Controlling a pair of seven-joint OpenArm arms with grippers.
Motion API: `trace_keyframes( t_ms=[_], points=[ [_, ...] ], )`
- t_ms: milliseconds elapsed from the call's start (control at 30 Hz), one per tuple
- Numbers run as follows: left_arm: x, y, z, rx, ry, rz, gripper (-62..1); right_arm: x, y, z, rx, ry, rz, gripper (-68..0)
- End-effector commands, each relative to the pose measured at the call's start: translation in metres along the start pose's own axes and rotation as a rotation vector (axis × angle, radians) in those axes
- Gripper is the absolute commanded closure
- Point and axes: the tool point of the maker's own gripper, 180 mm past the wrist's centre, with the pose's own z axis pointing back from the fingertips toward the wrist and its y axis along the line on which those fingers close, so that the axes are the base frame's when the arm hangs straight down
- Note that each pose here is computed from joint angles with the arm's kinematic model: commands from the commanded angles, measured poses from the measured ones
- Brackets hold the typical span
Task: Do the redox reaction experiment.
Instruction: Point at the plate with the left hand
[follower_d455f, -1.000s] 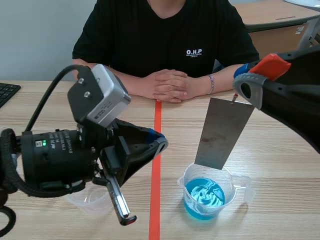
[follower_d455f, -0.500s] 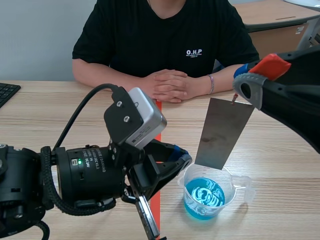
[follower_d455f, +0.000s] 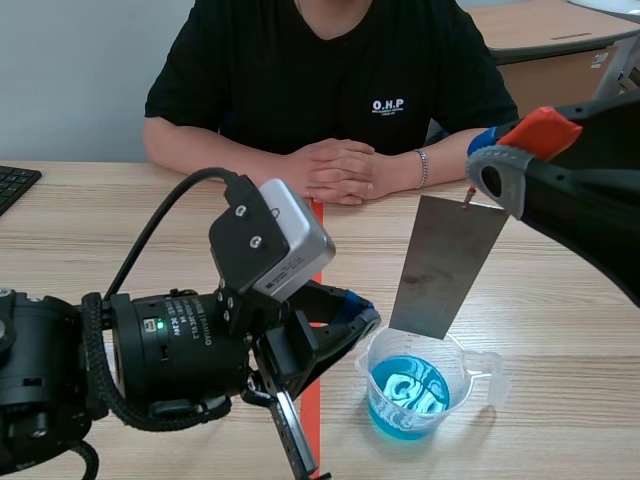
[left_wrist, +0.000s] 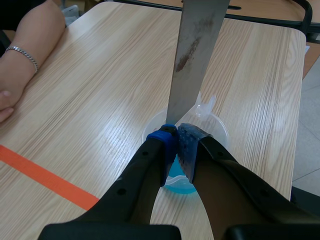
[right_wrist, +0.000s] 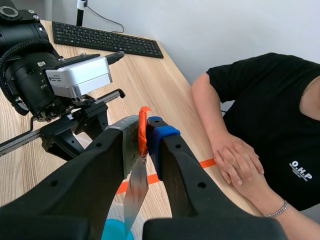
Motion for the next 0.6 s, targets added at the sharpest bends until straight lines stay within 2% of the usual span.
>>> trace_keyframes(
  t_ms=[0, 567],
  points=[
    [0.0134, 0.0006, -0.0016, 0.006, -0.045, 0.002, -4.2, 0.0065, -0.0023, 0.0001, -0.006, -0.033, -0.002, -1.7],
    [0.012, 0.0013, -0.0006, 0.006, -0.04, -0.001, -4.2, 0.0069, -0.0023, 0.0001, -0.006, -0.035, -0.002, -1.7]
  ],
)
